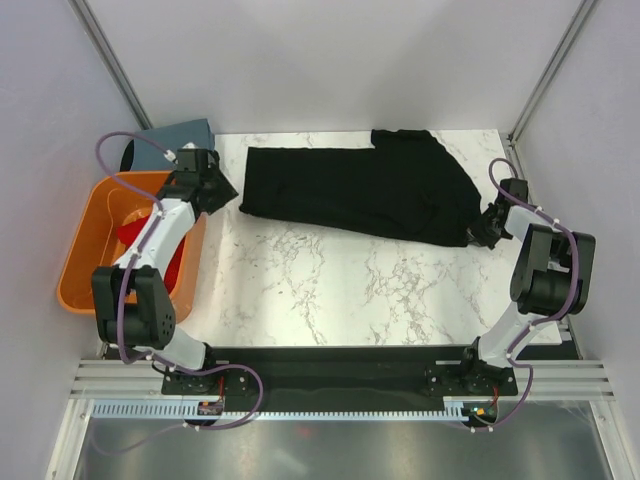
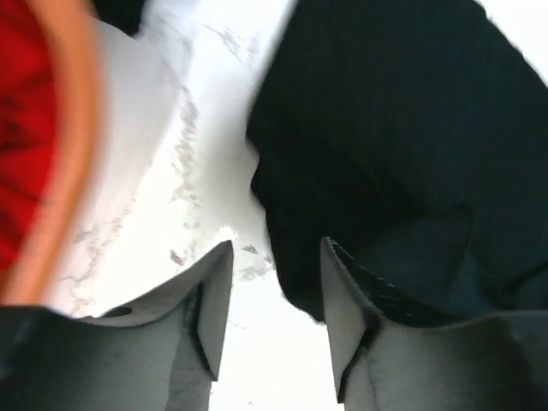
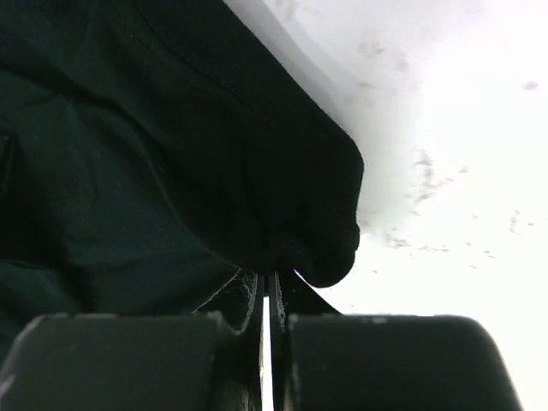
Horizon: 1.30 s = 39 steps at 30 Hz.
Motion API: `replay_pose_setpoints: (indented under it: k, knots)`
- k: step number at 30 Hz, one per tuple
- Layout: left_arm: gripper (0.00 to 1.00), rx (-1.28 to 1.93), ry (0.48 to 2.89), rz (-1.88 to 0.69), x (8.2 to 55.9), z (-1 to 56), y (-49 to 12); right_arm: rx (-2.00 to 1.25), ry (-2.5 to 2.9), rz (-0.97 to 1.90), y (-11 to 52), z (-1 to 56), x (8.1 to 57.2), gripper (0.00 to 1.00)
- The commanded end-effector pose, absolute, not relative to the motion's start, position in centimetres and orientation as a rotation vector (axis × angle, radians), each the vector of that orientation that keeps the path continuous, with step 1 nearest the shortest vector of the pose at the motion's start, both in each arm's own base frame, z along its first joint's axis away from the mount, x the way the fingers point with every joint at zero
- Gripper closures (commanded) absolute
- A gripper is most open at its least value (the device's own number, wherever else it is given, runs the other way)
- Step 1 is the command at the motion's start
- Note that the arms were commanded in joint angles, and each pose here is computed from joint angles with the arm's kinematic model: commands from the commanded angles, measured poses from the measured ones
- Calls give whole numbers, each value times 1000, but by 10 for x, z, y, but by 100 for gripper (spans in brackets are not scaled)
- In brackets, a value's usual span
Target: Fold and stack the t-shirts
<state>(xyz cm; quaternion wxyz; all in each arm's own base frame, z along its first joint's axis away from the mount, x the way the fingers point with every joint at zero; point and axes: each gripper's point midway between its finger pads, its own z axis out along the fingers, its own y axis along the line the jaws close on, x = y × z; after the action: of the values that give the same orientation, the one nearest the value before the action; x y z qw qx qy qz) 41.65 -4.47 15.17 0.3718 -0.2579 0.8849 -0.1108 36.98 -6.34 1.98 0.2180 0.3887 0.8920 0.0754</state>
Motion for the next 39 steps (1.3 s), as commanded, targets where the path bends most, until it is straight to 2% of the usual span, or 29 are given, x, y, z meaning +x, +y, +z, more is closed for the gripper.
replay_pose_setpoints:
  k: [1,3,7,15,22,26,31,35,39]
  knots:
    - [45,-725,2279,-221,407,159,-21,1104,2392,102,-89,40,370,100]
    - [42,-738,2286,-211,401,154,-20,1115,2390,98,-91,40,367,100]
    - [41,-728,2308,-237,389,147,-27,1115,2402,119,-89,38,364,100]
    - [41,-607,2385,-272,349,106,-85,1102,2430,161,-82,30,362,100]
    - [47,-507,2456,-230,338,69,-111,1102,2444,179,-79,24,360,100]
    - [49,-510,2439,-113,345,58,-98,1096,2453,182,-78,22,359,100]
    - [64,-539,2447,-13,358,45,-71,1099,2450,180,-79,22,361,100]
    - [62,-557,2453,-15,364,35,-68,1106,2458,188,-78,17,361,100]
    - [53,-550,2449,-15,371,33,-68,1107,2461,193,-76,14,360,100]
